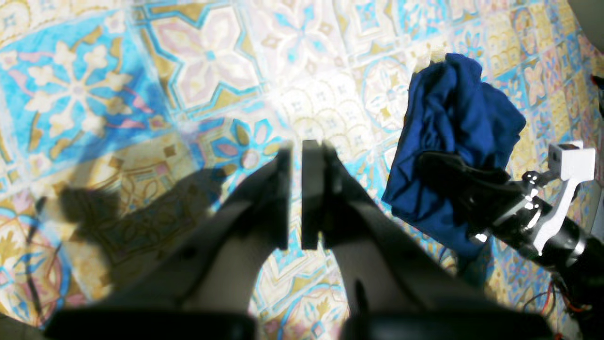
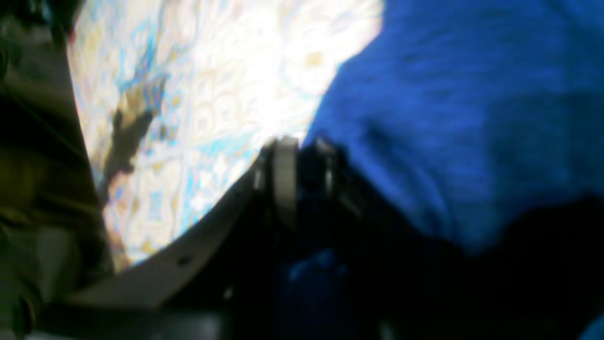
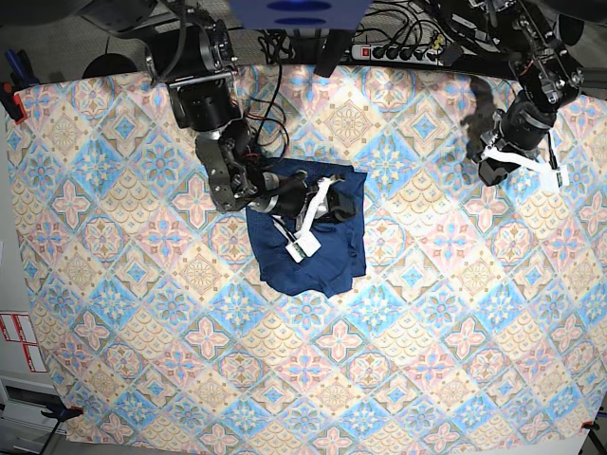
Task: Fold the T-shirt properly
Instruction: 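Press and smooth the bundle's top with the right gripper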
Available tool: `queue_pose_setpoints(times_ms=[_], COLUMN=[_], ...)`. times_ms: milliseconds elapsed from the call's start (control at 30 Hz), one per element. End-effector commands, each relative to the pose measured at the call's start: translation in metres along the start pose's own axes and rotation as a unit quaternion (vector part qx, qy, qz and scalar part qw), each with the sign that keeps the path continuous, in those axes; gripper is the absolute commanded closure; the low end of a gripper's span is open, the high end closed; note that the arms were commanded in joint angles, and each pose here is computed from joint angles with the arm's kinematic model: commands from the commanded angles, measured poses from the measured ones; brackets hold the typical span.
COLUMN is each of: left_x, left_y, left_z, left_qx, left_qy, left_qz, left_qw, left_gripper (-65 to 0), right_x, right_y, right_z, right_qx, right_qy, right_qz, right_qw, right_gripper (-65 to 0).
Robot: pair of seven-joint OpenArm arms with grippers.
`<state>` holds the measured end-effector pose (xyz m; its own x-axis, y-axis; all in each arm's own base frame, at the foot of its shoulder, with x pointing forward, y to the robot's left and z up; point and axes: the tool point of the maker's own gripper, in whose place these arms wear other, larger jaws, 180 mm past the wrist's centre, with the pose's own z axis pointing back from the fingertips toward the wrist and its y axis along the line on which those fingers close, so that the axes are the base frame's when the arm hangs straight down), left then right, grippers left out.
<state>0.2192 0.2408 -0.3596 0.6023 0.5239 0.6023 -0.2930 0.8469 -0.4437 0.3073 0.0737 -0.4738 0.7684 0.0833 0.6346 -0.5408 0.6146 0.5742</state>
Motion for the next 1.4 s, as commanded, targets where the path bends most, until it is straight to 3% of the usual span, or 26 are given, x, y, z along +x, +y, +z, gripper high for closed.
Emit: queue_pose_setpoints(times_ms=[0, 167, 367, 567, 733, 867, 967, 1067, 1267, 1367], left_x=[0.009, 0.009, 0.01, 0.01, 0.009, 0.011, 0.013, 0.011, 0.011, 0.011], left_y=[-0.003, -0.003, -0.004, -0.004, -0.005, -0.005, -0.009, -0.017, -0.02, -0.02], left_z=[0.003, 0.003, 0.002, 0.002, 0.002, 0.002, 0.0, -0.004, -0.005, -0.006], left_qx=[-0.006, -0.006, -0.007, -0.007, -0.008, -0.009, -0.014, -0.024, -0.028, -0.028], left_qy=[-0.015, -0.015, -0.015, -0.015, -0.014, -0.017, -0.018, -0.015, -0.015, -0.014], left_qz=[-0.008, -0.008, -0.009, -0.009, -0.01, -0.011, -0.013, -0.017, -0.019, -0.018], left_qw=[1.0, 1.0, 1.0, 1.0, 1.0, 1.0, 1.0, 0.999, 0.999, 0.999], left_gripper=[-2.6, -2.6, -2.6, -2.6, -2.6, -2.7, -2.7, -2.7, -2.7, -2.7], right_x=[-0.002, -0.009, -0.025, -0.041, -0.049, -0.02, -0.015, 0.012, 0.031, 0.048], right_y=[-0.018, -0.035, -0.021, 0.03, 0.052, 0.072, 0.071, 0.09, 0.087, 0.068], right_z=[0.007, 0.015, 0.008, -0.02, -0.029, -0.028, -0.004, 0.01, 0.051, 0.069], right_qx=[-0.029, -0.045, -0.031, 0.024, 0.048, 0.057, 0.041, 0.037, 0.004, -0.03], right_qy=[0.012, 0.008, 0.057, 0.113, 0.145, 0.128, 0.126, 0.095, 0.063, 0.037], right_qz=[-0.003, -0.035, -0.031, 0.035, 0.087, 0.156, 0.209, 0.257, 0.309, 0.295], right_qw=[0.9995, 0.9983, 0.9974, 0.9926, 0.9844, 0.9778, 0.9688, 0.9611, 0.949, 0.9542], right_gripper=[-7.0, -7.0, -7.0, -7.0, -7.0, -7.0, -7.0, -7.0, -7.0, -7.0])
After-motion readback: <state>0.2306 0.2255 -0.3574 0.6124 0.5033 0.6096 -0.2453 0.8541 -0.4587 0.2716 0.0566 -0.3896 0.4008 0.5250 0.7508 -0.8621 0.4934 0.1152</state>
